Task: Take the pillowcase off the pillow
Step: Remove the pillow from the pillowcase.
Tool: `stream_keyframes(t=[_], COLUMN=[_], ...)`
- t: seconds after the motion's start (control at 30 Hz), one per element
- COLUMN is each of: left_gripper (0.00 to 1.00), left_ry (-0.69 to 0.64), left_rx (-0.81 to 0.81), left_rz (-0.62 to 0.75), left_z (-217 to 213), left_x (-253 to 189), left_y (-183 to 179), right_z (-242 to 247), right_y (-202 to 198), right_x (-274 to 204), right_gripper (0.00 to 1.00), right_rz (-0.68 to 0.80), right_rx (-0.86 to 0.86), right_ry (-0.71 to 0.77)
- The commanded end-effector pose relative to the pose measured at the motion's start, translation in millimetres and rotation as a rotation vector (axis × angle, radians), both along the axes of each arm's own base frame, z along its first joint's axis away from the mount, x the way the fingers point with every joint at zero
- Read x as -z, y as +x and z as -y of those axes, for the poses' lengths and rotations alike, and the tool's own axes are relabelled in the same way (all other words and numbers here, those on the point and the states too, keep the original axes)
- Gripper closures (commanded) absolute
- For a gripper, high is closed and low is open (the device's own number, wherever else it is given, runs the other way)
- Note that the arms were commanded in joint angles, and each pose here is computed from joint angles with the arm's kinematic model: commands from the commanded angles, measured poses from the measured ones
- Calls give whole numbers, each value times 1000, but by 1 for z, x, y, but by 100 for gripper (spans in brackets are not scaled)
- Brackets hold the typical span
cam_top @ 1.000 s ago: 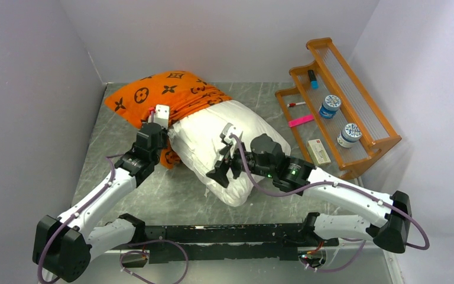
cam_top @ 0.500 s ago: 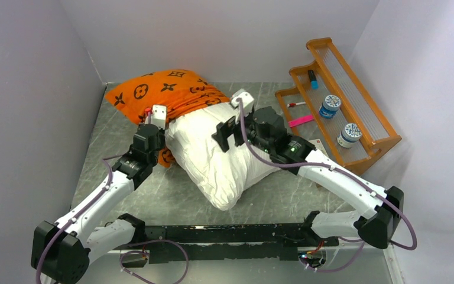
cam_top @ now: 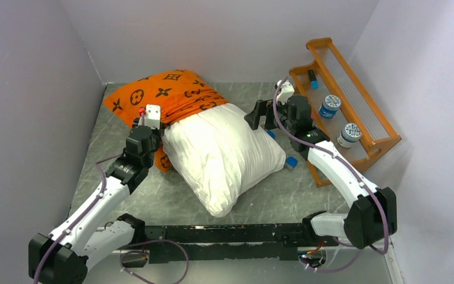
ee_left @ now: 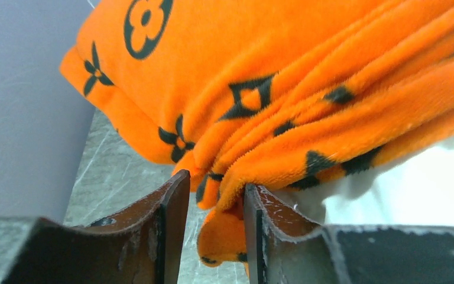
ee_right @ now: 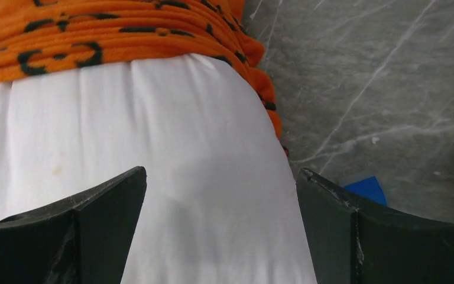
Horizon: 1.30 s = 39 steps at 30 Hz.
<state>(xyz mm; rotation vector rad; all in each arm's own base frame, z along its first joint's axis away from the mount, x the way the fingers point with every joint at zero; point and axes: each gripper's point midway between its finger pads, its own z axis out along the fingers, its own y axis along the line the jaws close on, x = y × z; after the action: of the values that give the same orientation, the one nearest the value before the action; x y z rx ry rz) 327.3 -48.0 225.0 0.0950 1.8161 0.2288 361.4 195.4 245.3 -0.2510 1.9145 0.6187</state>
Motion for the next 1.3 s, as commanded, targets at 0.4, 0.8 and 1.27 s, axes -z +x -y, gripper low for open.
stream_keyframes(t=[0.4, 0.8, 1.27], left_gripper=[27, 8, 5], left_ry=[-157, -197, -163], left_rx=[313, 471, 524], left_rz=[329, 172, -55], left_z=[41, 90, 114], left_x=[-109, -112, -114], left_y=[-32, -18, 0], right_z=[-72, -128, -165], right_y=[-13, -68, -110], right_x=[34, 52, 27], right_gripper=[0, 19, 96], right_rz=[-236, -278, -117], right_rx=[-376, -661, -773], right_ry=[343, 283, 142])
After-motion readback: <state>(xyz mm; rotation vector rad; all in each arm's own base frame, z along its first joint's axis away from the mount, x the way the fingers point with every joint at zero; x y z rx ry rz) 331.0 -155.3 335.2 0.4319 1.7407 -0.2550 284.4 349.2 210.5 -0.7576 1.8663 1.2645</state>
